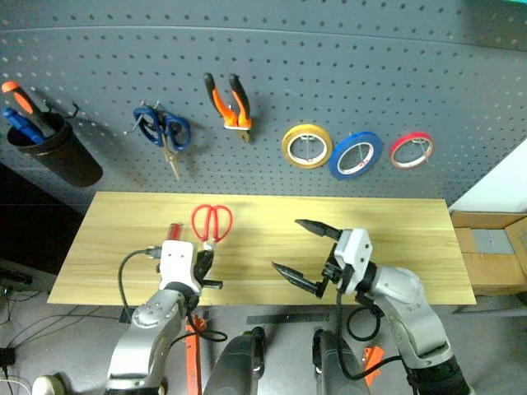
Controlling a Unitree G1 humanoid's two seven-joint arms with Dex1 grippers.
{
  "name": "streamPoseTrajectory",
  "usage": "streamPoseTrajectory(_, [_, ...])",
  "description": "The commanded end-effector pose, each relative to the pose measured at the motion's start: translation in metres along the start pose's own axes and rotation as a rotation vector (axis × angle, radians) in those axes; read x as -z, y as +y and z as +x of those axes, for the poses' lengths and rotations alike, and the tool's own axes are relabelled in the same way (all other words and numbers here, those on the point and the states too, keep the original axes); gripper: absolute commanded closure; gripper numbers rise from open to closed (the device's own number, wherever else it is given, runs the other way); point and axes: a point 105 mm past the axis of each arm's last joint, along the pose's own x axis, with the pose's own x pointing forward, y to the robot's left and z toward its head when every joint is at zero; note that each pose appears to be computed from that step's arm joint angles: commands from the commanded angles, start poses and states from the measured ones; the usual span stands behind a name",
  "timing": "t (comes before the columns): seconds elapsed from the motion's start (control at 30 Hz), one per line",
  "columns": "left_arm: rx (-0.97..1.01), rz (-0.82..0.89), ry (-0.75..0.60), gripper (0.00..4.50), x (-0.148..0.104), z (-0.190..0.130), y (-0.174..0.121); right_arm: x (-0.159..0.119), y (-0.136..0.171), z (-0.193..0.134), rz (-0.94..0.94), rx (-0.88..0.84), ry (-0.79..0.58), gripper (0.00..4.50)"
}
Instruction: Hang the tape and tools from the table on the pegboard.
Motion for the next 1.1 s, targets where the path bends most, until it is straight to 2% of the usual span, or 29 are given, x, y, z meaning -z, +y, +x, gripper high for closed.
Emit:
streamPoseTrajectory(0.03, [-0.048, 0.018, -0.268, 4.28, -0.047, -0.023, 0.007, -0.028, 0.001, -0.002, -0.002, 0.011, -0.138, 0.00])
streamPoseTrajectory(0.17, [-0.064, -0.015, -0.424, 4.28, -0.070, -0.039, 0.014, -0.043, -0.007, -0.002, -0.001, 0.072, -0.207, 0.00])
streamPoseTrajectory(0.4, [-0.114, -0.043, -0.523, 4.28, -0.096, -0.030, 0.024, -0.057, -0.012, 0.006, -0.036, 0.092, -0.263, 0.00])
streamPoseTrajectory(0.73, [-0.074, -0.073, -0.564, 4.28, -0.115, 0.019, 0.028, -0.056, -0.021, 0.018, -0.063, 0.095, -0.264, 0.00])
streamPoseTrajectory(1.1, [0.020, -0.038, -0.465, 4.28, -0.102, 0.042, 0.012, -0.057, -0.021, 0.015, -0.087, 0.126, -0.239, 0.00])
